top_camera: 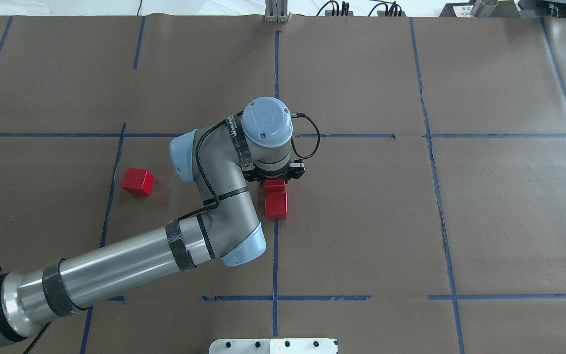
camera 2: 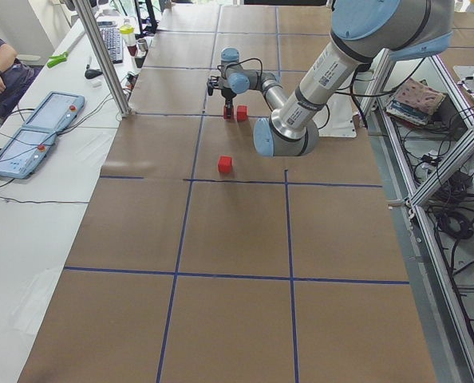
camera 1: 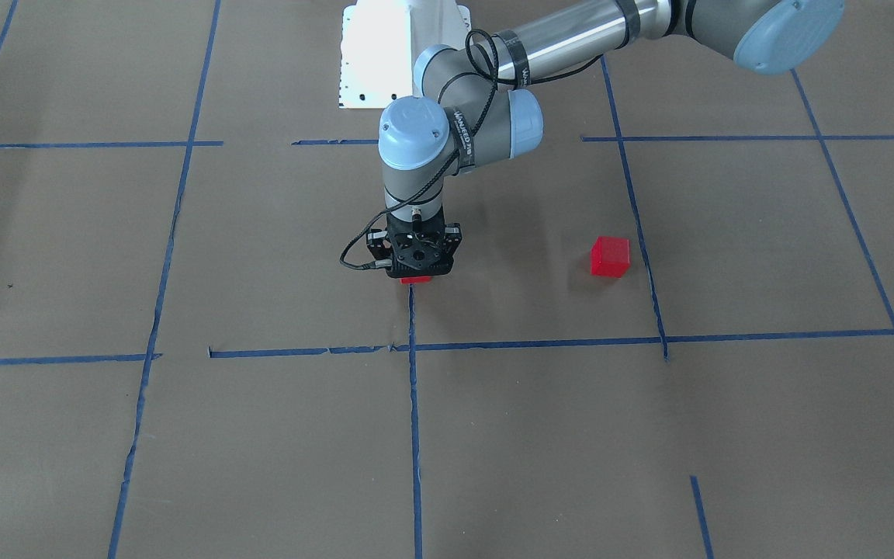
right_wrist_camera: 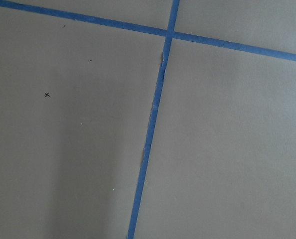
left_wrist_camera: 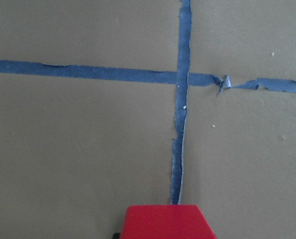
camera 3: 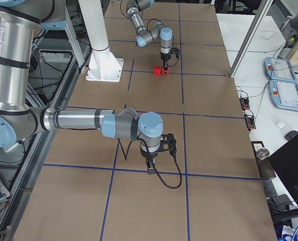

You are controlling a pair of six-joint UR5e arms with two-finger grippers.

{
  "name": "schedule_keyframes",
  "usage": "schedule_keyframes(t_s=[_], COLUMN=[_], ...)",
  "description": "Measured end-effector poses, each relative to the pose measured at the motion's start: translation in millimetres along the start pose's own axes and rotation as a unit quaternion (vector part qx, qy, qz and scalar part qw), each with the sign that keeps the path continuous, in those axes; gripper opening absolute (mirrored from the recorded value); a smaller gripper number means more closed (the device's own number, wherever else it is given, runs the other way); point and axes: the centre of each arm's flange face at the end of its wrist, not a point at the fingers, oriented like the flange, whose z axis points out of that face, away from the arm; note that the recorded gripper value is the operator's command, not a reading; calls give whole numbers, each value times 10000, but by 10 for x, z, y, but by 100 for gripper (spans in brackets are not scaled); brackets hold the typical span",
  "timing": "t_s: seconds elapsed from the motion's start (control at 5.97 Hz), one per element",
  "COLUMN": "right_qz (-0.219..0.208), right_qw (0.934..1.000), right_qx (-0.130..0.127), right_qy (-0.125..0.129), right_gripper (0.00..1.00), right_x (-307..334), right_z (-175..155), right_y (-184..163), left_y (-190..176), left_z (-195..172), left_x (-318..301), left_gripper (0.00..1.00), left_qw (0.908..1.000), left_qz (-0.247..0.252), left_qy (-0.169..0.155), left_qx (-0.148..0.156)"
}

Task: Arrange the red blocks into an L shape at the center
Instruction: 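Lower the cube against the center cube's far side and release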

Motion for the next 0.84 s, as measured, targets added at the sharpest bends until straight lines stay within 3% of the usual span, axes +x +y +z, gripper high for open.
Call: schedule_keyframes(t_s=[0.84], right_qz=[26], right_qw=[10000], right_qx=[-9], right_qy=[-2], right_gripper=[100], right_x=[5], right_z=[7], right_y=[4], left_y=[98], left_z=[34], left_x=[45], left_gripper=[6], left_qw=[10000], left_qz=[40], left_qy=[3], left_qx=[-50])
